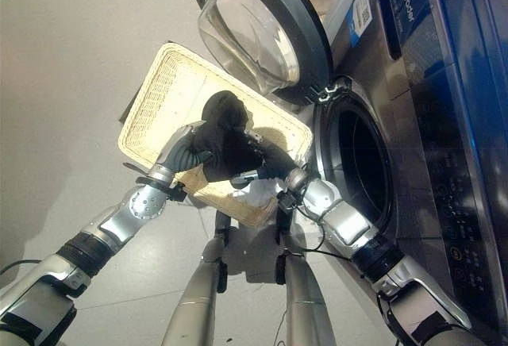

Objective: Put the clothes into the washing machine.

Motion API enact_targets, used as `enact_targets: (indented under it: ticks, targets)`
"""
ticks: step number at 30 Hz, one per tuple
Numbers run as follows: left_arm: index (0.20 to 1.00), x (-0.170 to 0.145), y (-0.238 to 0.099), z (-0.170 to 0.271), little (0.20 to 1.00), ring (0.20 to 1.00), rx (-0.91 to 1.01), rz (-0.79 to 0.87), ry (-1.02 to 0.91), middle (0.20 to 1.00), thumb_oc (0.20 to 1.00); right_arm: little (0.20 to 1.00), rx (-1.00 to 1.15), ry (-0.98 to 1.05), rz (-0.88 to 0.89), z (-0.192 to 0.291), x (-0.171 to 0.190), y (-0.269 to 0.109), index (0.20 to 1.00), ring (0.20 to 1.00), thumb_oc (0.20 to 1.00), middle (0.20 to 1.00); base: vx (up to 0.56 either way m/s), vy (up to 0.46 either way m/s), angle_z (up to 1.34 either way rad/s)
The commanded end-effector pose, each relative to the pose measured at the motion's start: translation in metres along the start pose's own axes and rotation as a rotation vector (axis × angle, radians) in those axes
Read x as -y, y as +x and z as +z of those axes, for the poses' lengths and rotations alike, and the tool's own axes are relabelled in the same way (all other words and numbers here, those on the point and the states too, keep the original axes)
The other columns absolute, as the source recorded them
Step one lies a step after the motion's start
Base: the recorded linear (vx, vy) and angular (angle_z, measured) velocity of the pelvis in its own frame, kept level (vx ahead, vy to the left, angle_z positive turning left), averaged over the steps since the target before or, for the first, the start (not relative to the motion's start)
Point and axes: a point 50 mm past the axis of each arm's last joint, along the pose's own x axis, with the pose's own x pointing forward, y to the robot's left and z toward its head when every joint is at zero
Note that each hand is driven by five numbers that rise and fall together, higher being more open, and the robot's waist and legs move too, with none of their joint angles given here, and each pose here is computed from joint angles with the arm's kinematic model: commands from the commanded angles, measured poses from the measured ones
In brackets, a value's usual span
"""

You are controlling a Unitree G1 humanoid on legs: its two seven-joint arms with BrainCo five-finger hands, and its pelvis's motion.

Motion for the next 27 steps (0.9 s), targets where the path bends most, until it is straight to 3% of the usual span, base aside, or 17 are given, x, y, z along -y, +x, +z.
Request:
enact_targets:
  ticks: [1,11,13,14,18,27]
  targets:
    - [0.2,-0.01,0.017,0.058,0.2,0.2,0.299,0.081,-0.068,0.2,0.2,1.0,0.058,0.132,0.163,0.014,-0.03,0.004,1.0,1.0,1.0,1.0,-0.01,0.005,-0.04]
    - [0.2,-0.002,0.008,0.065,0.2,0.2,0.294,0.067,-0.222,0.2,0.2,1.0,0.136,0.398,0.137,0.013,-0.041,-0.002,1.0,1.0,1.0,1.0,0.0,0.0,0.0]
    - [0.2,-0.003,0.007,0.065,0.2,0.2,0.293,0.073,-0.236,0.2,0.2,1.0,0.158,0.4,0.114,0.016,-0.039,-0.002,1.0,1.0,1.0,1.0,-0.01,0.01,-0.02]
    - [0.2,-0.002,0.0,0.063,0.2,0.2,0.275,0.107,-0.326,0.2,0.2,1.0,0.241,0.358,-0.002,0.022,-0.03,-0.007,1.0,1.0,1.0,1.0,-0.02,0.028,-0.05]
    - [0.2,0.001,-0.011,0.063,0.2,0.2,0.257,0.157,-0.468,0.2,0.2,1.0,0.298,0.189,-0.198,0.025,-0.017,-0.017,1.0,1.0,1.0,1.0,-0.01,0.041,-0.03]
    - [0.2,0.008,-0.025,0.081,0.2,0.2,0.344,0.075,-0.681,0.2,0.2,1.0,0.207,0.195,-0.343,0.002,0.0,-0.032,1.0,1.0,1.0,1.0,0.0,0.014,-0.05]
